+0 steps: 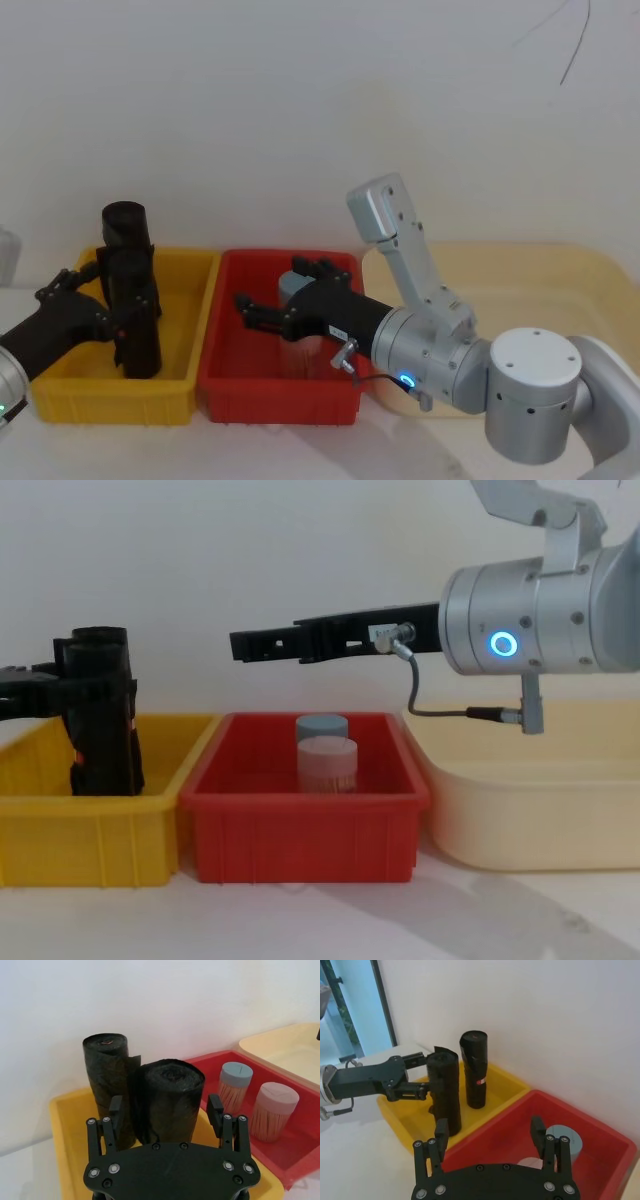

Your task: Pick up the garbage bag with the one hand and transfer it to the other hand.

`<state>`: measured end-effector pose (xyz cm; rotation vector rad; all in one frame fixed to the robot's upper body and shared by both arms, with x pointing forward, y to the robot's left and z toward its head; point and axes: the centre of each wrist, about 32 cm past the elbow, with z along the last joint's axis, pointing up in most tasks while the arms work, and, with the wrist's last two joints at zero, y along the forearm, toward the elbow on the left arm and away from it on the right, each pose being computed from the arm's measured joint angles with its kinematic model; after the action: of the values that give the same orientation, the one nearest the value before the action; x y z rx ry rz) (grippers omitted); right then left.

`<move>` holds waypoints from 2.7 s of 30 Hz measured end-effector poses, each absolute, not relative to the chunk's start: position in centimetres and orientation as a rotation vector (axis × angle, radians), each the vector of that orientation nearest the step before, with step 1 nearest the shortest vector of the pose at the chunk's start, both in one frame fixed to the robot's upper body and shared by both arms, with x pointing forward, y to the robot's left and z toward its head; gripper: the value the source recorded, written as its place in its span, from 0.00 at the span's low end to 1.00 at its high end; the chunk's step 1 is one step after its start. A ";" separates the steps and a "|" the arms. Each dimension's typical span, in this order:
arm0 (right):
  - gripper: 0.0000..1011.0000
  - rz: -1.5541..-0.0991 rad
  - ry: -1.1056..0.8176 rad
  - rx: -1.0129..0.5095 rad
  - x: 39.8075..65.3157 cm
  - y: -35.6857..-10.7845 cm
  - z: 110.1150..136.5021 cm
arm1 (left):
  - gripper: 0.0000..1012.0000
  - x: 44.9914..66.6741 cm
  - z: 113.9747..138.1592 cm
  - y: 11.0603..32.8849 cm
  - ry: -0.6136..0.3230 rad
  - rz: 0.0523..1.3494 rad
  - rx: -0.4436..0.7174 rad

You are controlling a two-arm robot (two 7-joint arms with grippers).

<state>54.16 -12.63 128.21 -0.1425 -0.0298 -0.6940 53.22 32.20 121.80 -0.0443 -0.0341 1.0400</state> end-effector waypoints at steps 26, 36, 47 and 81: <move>0.99 -0.673 -0.011 -0.246 57.0 -13.1 127.0 | 0.99 54.6 122.1 30.4 -0.018 1.012 -0.063; 0.99 -0.683 -0.015 -0.289 58.6 -13.2 126.8 | 0.99 54.7 122.1 30.3 -0.016 1.009 -0.065; 0.99 -0.672 0.002 -0.332 59.6 -13.3 126.7 | 0.99 54.8 122.1 30.2 -0.016 1.007 -0.065; 0.99 -0.660 0.022 -0.425 60.9 -14.6 126.1 | 0.99 54.8 122.1 30.2 -0.016 1.007 -0.067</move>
<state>60.87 -14.56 126.10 -0.4253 0.0219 -0.6600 54.79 30.19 122.13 -0.0668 -0.0159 1.0066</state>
